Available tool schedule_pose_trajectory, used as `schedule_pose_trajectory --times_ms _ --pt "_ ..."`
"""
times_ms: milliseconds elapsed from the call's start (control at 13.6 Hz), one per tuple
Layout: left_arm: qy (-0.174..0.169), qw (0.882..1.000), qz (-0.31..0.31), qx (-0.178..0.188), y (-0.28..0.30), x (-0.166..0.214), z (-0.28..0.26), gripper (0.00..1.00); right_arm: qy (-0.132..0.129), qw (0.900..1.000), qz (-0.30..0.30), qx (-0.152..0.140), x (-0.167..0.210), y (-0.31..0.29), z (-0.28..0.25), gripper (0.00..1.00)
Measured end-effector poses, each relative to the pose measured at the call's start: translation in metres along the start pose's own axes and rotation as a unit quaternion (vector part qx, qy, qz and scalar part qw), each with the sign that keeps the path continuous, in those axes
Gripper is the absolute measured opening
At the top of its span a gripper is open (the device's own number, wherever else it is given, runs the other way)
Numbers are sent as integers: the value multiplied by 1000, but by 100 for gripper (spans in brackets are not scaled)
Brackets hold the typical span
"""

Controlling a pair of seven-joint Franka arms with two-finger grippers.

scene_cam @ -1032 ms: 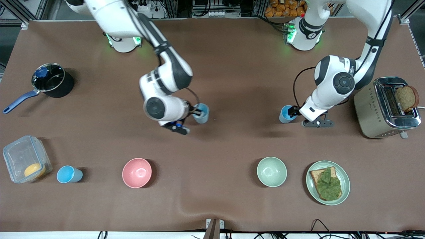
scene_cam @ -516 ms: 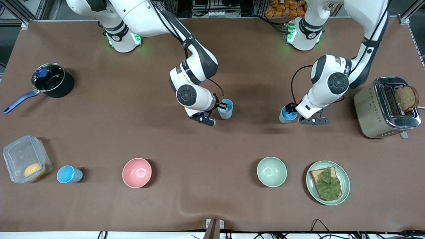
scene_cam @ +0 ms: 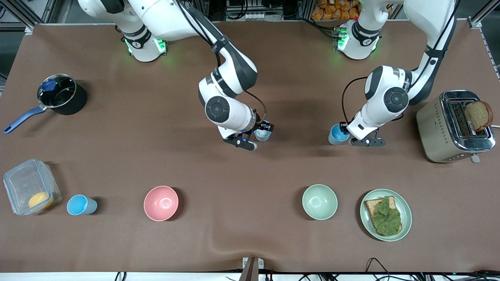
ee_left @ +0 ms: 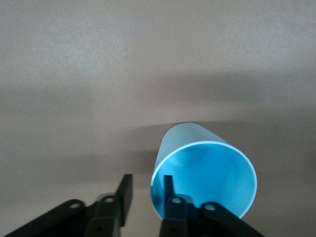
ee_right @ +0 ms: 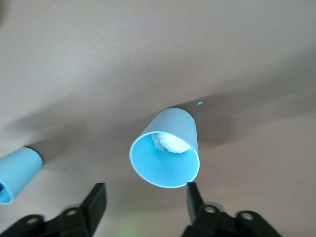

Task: Stack blue cups with both arms
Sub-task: 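Set the blue cup down and open the right gripper, then move the held cup over the placed cup while the right gripper withdraws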

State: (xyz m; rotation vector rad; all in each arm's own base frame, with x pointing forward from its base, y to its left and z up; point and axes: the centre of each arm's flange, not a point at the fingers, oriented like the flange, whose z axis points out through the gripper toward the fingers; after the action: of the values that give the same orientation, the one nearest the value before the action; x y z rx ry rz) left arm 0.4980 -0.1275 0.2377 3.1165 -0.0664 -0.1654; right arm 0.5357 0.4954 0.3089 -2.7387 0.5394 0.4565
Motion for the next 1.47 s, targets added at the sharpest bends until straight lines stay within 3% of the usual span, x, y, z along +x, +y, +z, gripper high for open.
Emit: schedule_pose_trajectory --times_ms 147,369,516,737,885,1106,1475 --pt "5 1000 -1 -2 1 2 -3 5 -24 999 20 -14 27 18 -46 99" --pt "30 1000 -1 -5 3 9 -23 3 -62 996 57 -42 86 83 -128 100" --pt "59 998 4 -9 10 16 -50 3 -68 994 37 -71 123 138 -169 100" --pt "111 993 31 -21 46 24 -103 3 -60 992 24 -104 164 204 -207 100" --pt "126 990 31 -52 88 21 -127 3 -52 989 1 -136 185 244 -222 100" --pt "129 987 1 -91 166 0 -146 3 -44 983 -45 -172 204 292 -252 100" --pt "101 989 -6 -112 269 -39 -130 4 -18 976 -112 -185 215 356 -318 100"
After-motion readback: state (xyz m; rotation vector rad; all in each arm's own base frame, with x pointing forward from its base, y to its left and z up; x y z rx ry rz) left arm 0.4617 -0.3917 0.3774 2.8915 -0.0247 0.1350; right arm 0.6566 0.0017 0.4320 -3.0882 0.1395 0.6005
